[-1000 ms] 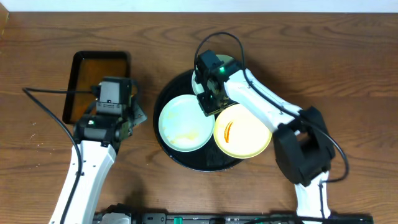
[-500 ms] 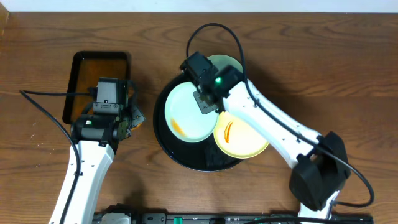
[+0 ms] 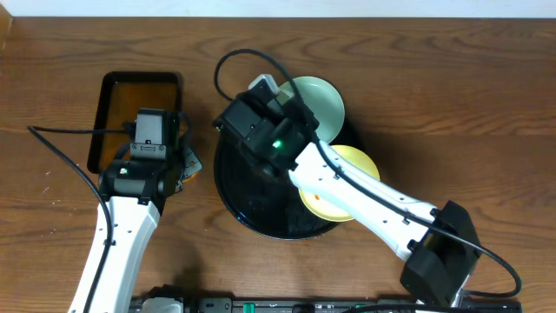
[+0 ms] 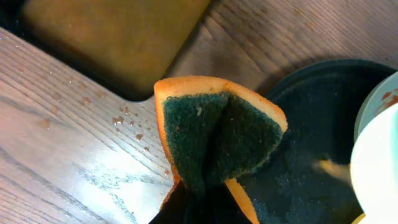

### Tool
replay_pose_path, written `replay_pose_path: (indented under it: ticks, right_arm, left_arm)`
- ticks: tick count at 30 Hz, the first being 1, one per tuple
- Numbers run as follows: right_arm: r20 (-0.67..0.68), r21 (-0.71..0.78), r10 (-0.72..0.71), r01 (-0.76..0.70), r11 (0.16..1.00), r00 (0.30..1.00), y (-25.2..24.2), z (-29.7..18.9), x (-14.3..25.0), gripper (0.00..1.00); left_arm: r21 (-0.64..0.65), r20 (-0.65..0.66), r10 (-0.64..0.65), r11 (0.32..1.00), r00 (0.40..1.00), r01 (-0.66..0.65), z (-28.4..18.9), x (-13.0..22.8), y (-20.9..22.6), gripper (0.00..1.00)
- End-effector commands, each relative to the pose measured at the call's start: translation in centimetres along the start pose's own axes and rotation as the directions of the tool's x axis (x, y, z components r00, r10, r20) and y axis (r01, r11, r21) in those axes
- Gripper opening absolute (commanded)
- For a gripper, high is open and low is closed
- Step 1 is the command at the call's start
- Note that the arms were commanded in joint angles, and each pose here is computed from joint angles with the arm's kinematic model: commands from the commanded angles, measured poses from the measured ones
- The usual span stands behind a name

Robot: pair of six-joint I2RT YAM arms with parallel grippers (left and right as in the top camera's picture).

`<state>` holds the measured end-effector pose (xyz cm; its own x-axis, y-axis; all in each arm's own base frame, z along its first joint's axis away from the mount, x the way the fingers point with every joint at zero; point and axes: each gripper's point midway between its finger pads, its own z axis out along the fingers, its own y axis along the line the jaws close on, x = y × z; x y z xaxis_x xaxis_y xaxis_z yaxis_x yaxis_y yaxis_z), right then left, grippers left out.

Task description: Clean dirty plates on tray and stack at the side

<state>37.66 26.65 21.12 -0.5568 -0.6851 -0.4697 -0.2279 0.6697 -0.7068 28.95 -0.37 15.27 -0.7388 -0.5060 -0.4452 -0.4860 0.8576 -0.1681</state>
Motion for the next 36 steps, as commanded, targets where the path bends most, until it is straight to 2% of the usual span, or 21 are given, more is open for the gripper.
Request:
replay_pose_path:
  ticks: [1, 6, 14, 23, 29, 33, 36]
  right_arm:
    - [0.043, 0.108, -0.043, 0.038, 0.993, 0.998, -2.5, -1.5, -1.2, 0.01]
    - [0.052, 0.162, -0.044, 0.035, 0.986, 0.998, -3.4, -1.8, -1.6, 0.01]
    - [0.054, 0.164, -0.04, 0.031, 0.986, 0.998, -3.4, -1.8, -1.6, 0.01]
    - [0.061, 0.104, -0.006, -0.001, 0.995, 0.998, -2.4, -1.7, -1.6, 0.01]
    - [0.041, -0.214, 0.025, -0.016, 0.977, 0.999, 3.0, -1.9, -1.2, 0.01]
    - [-0.05, -0.441, 0.099, -0.111, 0.891, 0.994, 6.2, -2.2, -0.3, 0.01]
    - [-0.13, -0.553, 0.136, -0.186, 0.812, 0.982, 6.7, -1.3, 0.3, 0.01]
  left_arm:
    - [0.003, 0.011, 0.003, 1.0, 1.0, -0.003, -0.3, -0.3, 0.0, 0.08]
    - [0.003, 0.011, -0.022, 1.0, 1.0, 0.022, -0.3, -0.3, 0.0, 0.08]
    - [0.003, 0.01, -0.05, 0.999, 0.999, 0.05, -0.2, -0.3, 0.0, 0.07]
    - [0.002, 0.01, -0.05, 0.999, 0.999, 0.049, -0.2, -0.3, 0.0, 0.07]
    - [0.002, 0.009, -0.049, 0.999, 0.999, 0.049, -0.2, -0.3, 0.0, 0.08]
    - [0.002, 0.009, -0.049, 0.999, 0.999, 0.049, -0.2, -0.3, 0.1, 0.08]
    - [0.001, 0.007, -0.049, 0.999, 0.999, 0.049, -0.2, -0.2, 0.1, 0.08]
